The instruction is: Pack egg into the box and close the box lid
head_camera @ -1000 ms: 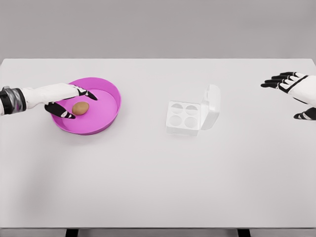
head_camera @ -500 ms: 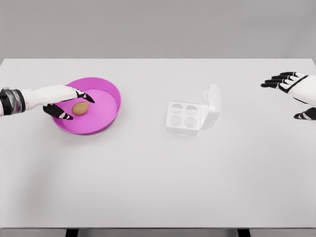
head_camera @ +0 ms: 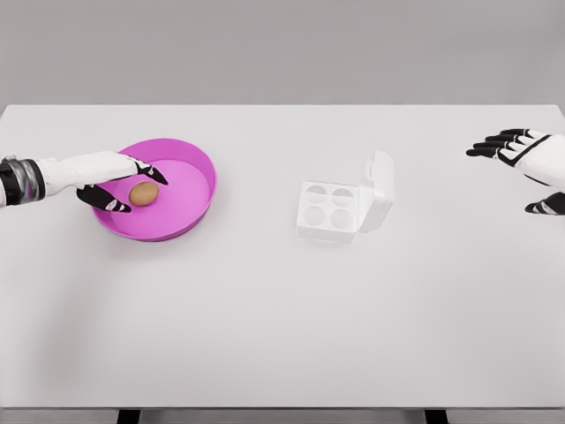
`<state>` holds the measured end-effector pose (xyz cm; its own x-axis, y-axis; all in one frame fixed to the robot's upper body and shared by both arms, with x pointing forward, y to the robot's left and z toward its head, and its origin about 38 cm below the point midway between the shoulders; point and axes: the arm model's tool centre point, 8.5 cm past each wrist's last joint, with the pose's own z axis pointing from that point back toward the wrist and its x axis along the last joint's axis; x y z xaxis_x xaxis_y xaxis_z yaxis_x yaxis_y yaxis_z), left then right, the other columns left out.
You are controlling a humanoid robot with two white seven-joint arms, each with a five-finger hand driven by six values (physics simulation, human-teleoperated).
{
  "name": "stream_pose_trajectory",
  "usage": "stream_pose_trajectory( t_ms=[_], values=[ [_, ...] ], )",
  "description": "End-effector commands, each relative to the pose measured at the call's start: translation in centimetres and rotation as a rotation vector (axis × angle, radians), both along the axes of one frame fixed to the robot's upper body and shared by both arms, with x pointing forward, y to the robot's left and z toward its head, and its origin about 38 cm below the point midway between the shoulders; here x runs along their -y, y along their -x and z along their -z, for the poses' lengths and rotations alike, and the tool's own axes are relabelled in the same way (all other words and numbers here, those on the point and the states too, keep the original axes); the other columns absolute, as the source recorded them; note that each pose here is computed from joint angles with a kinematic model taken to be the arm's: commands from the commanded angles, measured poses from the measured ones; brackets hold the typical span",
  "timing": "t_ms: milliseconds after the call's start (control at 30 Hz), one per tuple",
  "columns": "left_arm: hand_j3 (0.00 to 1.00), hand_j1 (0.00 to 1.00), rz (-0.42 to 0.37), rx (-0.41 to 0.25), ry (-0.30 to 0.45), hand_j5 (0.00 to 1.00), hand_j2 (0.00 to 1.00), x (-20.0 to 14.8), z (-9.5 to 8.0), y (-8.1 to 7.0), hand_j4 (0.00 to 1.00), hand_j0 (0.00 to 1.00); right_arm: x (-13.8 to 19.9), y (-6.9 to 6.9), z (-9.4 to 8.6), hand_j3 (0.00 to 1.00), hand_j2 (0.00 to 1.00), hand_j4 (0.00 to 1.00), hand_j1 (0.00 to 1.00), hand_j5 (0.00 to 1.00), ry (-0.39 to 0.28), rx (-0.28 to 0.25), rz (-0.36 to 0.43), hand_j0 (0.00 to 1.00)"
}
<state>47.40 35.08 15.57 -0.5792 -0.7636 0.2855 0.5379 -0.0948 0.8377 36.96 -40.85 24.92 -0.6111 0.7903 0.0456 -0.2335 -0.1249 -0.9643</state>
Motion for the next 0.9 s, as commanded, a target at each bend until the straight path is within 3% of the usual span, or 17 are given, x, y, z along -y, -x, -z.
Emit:
stream_pose_trajectory(
  t_ms=[0,400,867],
  values=[
    [0.76,0.76,-0.008,-0.003,0.006,0.76,0.76,-0.13,0.05,-0.03,0.76,0.76,0.03,-0.01,-0.05,1.0,1.0,1.0,1.0,1.0,-0.006,-0.001,0.002,1.0],
    [0.76,0.76,-0.004,-0.005,0.009,0.76,0.76,0.11,0.15,-0.05,0.76,0.76,-0.03,0.02,0.01,1.0,1.0,1.0,1.0,1.0,-0.007,-0.001,0.0,1.0],
    [0.55,0.55,-0.002,-0.011,0.009,0.55,0.55,0.21,0.47,0.07,0.55,0.55,0.04,0.01,-0.01,1.0,1.0,1.0,1.0,1.0,-0.007,-0.001,0.003,1.0]
  ],
)
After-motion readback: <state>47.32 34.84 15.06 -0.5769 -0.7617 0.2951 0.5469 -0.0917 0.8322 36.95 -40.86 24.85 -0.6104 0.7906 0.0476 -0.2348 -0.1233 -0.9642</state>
